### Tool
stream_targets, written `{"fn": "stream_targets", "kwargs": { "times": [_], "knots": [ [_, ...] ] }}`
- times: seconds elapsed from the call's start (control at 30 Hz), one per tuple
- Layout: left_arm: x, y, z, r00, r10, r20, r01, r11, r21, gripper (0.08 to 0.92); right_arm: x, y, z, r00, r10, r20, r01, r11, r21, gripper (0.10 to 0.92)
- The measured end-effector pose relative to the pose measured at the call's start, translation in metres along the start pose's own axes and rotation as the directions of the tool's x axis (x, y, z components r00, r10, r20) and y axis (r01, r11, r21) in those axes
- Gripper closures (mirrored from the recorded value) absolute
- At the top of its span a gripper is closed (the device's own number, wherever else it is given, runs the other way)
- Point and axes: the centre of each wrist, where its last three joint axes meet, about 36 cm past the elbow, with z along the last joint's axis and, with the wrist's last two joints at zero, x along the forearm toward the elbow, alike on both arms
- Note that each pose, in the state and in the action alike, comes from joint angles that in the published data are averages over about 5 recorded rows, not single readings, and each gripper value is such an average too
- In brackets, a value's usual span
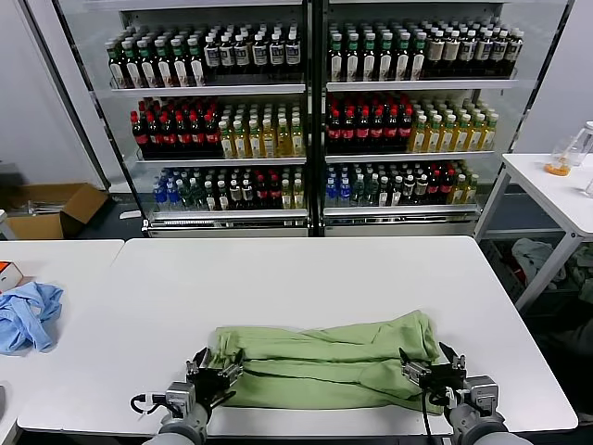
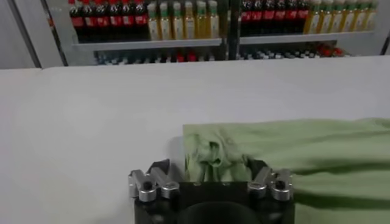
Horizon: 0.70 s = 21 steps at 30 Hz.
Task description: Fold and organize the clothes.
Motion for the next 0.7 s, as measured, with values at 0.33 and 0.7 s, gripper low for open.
{"fn": "stream_targets", "kwargs": {
  "times": [0.33,0.7],
  "knots": [
    [0.0,0.004,0.006,1.0,-0.006,-0.007,0.006,1.0,0.025,0.596,0.0,0.0,-0.001,1.0,-0.003,0.006,0.003,1.0,0.0,0.2],
    [0.005,0.047,-0.012,0.9984,-0.048,0.029,0.048,0.999,0.027,0.882,0.001,0.0,-0.003,1.0,-0.003,0.019,0.003,1.0,-0.003,0.2]
  ]
}}
